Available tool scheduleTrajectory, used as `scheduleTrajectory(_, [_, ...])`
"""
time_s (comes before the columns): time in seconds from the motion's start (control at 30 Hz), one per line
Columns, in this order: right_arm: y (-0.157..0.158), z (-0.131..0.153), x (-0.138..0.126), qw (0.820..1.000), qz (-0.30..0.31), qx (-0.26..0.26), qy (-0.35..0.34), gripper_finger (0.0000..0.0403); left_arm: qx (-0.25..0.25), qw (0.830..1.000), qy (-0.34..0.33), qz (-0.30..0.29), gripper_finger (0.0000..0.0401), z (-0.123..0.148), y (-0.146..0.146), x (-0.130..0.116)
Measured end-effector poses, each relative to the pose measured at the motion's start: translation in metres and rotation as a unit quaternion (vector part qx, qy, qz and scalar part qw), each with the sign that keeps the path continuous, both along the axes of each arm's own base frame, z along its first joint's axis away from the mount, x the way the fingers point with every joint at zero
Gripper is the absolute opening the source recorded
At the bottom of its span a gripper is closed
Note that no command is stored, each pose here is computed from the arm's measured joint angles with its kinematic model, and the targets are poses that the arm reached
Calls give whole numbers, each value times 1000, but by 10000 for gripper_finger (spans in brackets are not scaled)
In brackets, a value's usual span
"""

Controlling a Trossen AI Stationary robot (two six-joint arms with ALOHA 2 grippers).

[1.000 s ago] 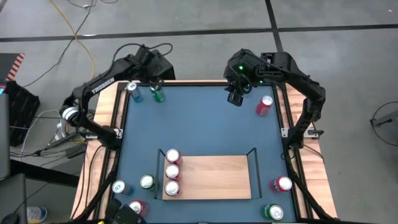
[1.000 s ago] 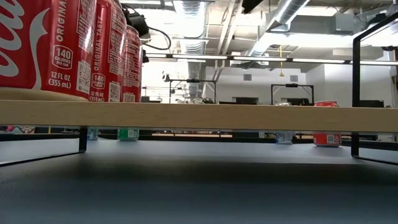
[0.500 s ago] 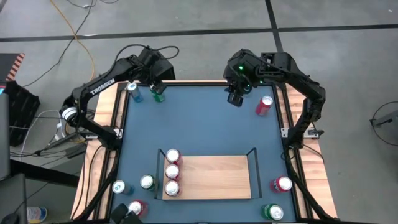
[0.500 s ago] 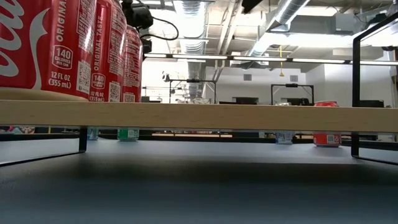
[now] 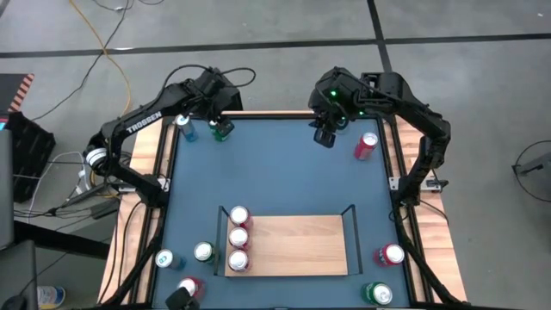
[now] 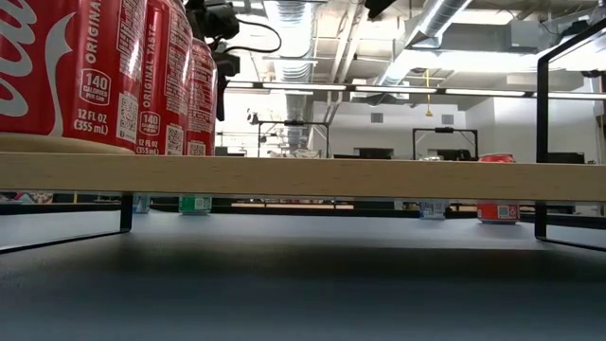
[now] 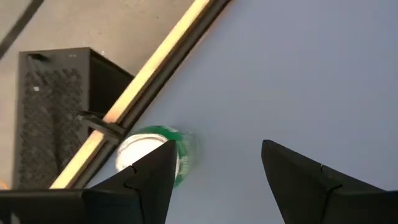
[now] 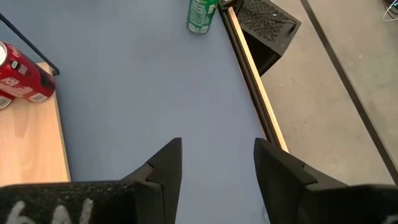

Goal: Place canned beverage on shelf
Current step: Put the top left green soda can on the shelf aligned with the left red soda can

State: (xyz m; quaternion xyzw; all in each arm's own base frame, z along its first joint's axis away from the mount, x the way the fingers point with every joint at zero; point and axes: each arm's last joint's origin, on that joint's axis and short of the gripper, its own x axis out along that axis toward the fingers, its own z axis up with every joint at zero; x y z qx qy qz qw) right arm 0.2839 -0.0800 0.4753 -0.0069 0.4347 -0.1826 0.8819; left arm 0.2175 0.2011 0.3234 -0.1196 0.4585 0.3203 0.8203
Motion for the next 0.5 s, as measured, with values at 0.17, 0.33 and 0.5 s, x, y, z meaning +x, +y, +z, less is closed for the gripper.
scheduleTrajectory(0.17, [-1, 0, 0, 1000, -13, 5, -8, 184, -33, 999, 8, 17, 223, -3, -4, -3])
scheduleTrajectory(0.33, [-1, 2, 2, 1000, -19, 8, -19, 184, -4, 997, 72, 38, 230, -6, -6, -7])
scheduleTrajectory(0.5, [-3, 3, 3, 999, -33, 13, -34, 184, 17, 996, 88, 5, 260, -5, -11, -2])
